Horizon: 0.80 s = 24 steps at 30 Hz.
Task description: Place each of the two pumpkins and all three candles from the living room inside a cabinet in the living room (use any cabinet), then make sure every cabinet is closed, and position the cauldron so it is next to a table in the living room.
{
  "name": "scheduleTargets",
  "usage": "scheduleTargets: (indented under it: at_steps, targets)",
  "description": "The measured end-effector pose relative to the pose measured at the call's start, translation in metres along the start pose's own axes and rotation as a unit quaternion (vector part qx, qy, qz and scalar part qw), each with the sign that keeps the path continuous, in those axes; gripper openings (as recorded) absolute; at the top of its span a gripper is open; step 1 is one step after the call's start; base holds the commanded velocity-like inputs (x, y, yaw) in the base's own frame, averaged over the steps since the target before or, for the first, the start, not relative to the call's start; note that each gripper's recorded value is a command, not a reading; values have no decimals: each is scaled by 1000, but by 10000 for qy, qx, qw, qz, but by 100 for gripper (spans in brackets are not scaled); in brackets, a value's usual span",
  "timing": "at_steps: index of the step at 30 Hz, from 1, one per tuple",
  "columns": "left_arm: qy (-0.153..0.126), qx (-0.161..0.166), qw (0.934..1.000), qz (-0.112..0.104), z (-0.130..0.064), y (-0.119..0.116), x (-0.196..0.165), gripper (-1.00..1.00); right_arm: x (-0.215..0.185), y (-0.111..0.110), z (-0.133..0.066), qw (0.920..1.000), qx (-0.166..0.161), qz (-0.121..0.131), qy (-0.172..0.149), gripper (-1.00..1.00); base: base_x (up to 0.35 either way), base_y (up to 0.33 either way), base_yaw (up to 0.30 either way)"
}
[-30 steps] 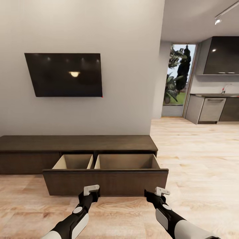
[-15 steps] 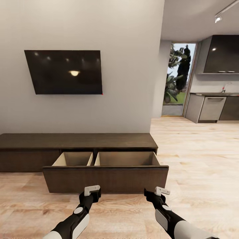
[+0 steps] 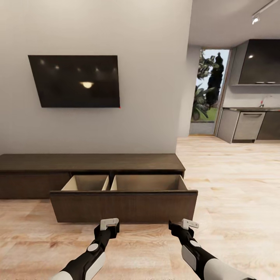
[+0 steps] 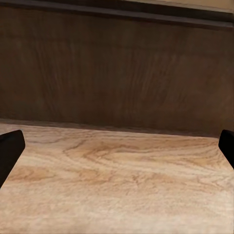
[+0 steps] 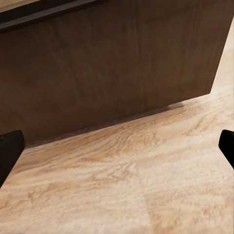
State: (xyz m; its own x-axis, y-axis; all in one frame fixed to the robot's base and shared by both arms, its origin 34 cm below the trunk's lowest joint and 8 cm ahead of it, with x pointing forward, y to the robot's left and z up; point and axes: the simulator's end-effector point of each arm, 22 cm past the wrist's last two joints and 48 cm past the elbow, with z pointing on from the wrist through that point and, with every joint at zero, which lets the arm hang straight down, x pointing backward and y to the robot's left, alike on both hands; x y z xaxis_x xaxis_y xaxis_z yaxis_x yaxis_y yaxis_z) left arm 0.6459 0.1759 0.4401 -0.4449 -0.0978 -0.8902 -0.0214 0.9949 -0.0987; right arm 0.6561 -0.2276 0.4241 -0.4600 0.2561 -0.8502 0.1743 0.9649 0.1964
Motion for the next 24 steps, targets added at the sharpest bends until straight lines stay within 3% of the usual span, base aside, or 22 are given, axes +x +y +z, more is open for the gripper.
scheduleTargets:
  at_steps: [14, 24]
  targets:
    - [-14, -21, 10000, 3, 3, 3, 12, 100, 14, -5, 3, 10000, 26, -3, 8, 100, 5, 0, 0]
    - [10, -15, 10000, 5, 3, 2, 14, 100, 14, -5, 3, 10000, 31, -2, 14, 100, 281, 0, 0]
